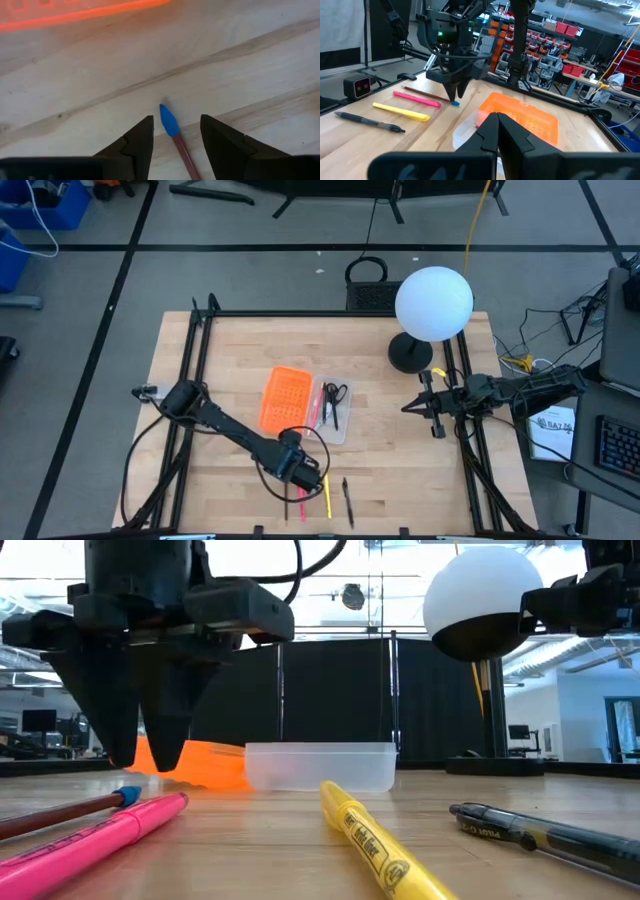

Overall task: Pick & place school supplies into a supply box
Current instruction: Put the brown pencil into the supply box

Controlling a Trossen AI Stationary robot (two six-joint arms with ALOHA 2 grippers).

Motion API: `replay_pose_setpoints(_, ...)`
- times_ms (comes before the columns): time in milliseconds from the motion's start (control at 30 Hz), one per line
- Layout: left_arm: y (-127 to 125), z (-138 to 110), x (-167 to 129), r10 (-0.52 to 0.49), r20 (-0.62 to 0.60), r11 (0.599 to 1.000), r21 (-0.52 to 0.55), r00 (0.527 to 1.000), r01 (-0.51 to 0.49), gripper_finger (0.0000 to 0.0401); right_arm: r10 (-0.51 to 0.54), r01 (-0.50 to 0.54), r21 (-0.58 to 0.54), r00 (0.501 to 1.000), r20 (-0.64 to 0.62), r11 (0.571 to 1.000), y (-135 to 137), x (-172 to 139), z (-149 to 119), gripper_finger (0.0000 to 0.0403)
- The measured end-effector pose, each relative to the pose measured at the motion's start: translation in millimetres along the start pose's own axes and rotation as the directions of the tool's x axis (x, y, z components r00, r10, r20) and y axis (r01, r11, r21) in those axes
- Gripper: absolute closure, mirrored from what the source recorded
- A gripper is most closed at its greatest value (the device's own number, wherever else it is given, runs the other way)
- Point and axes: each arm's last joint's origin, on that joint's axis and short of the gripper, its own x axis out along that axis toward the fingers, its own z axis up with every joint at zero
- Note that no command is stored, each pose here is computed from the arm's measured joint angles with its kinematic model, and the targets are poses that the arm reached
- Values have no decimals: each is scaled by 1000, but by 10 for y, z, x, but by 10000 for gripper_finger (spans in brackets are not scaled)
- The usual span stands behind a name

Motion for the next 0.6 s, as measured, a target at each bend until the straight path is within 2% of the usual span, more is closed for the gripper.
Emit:
replay_pose_setpoints(433,20,-109,145,20,-38,999,-24,999,-21,240,3,-3,-16,1000,-9,1000,2,6,-8,403)
replay_pose_setpoints(600,23,-120,227,-21,-42,999,-32,999,20,240,3,-3,-16,1000,-10,1000,2,6,-9,403)
